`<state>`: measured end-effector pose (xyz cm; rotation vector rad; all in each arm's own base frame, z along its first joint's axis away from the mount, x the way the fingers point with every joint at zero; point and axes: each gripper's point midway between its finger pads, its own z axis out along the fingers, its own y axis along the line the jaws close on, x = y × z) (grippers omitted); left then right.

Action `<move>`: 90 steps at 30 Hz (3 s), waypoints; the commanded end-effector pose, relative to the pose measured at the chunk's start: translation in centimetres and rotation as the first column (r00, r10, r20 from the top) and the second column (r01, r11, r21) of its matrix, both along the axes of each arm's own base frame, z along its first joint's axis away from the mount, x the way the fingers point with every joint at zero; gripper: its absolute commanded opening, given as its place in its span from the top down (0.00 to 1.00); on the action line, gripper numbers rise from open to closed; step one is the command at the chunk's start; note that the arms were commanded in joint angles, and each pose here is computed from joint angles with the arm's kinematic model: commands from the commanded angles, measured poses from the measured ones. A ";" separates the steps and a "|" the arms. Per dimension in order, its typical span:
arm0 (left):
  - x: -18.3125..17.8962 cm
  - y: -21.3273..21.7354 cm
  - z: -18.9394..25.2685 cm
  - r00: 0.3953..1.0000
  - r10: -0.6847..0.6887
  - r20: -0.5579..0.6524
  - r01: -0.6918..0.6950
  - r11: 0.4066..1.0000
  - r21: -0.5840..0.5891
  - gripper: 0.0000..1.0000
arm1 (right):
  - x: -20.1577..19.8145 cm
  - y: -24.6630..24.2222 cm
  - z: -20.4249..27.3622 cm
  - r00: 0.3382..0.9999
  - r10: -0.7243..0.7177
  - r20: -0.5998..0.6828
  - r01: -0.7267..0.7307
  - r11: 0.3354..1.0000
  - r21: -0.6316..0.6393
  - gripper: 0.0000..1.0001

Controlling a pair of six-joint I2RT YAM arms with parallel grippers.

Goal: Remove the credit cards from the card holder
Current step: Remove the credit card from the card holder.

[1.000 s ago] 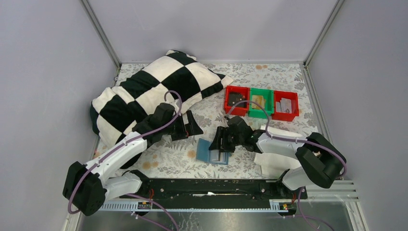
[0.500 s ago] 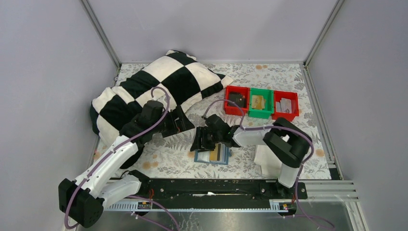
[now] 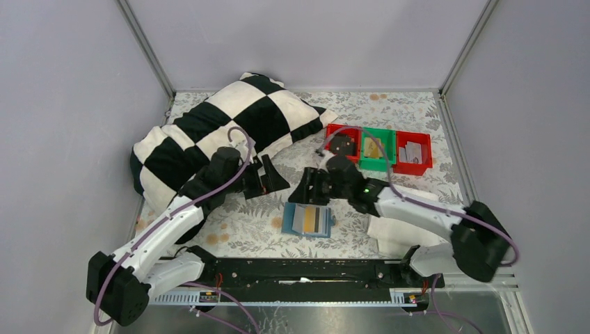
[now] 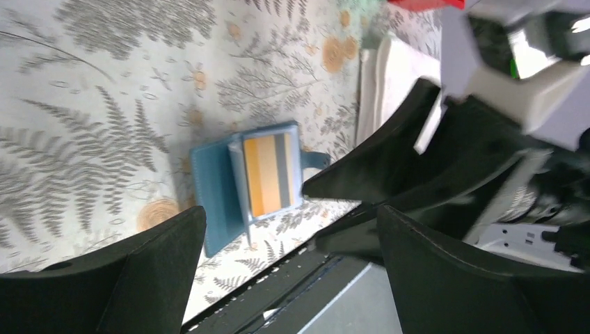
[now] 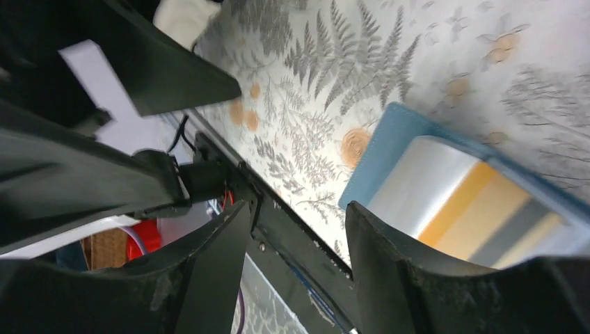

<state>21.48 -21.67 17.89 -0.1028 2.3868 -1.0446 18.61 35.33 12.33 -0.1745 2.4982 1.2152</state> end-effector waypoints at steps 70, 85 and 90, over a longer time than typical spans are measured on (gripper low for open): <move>-4.4 -9.3 -14.0 0.942 -0.215 -0.258 0.192 0.975 -0.111 0.91 | -1.7 -11.0 -11.9 0.939 -0.279 -0.201 0.229 0.944 -0.239 0.75; -3.0 -4.5 -13.4 0.964 -0.134 -0.228 0.133 0.991 -0.021 1.00 | -2.5 -11.4 -13.8 0.933 -0.273 -0.232 0.207 0.939 -0.274 0.77; -1.9 -3.0 -10.9 0.978 -0.121 -0.171 0.126 0.992 0.020 1.00 | -1.8 -10.6 -11.4 0.947 -0.249 -0.204 0.200 0.951 -0.234 0.69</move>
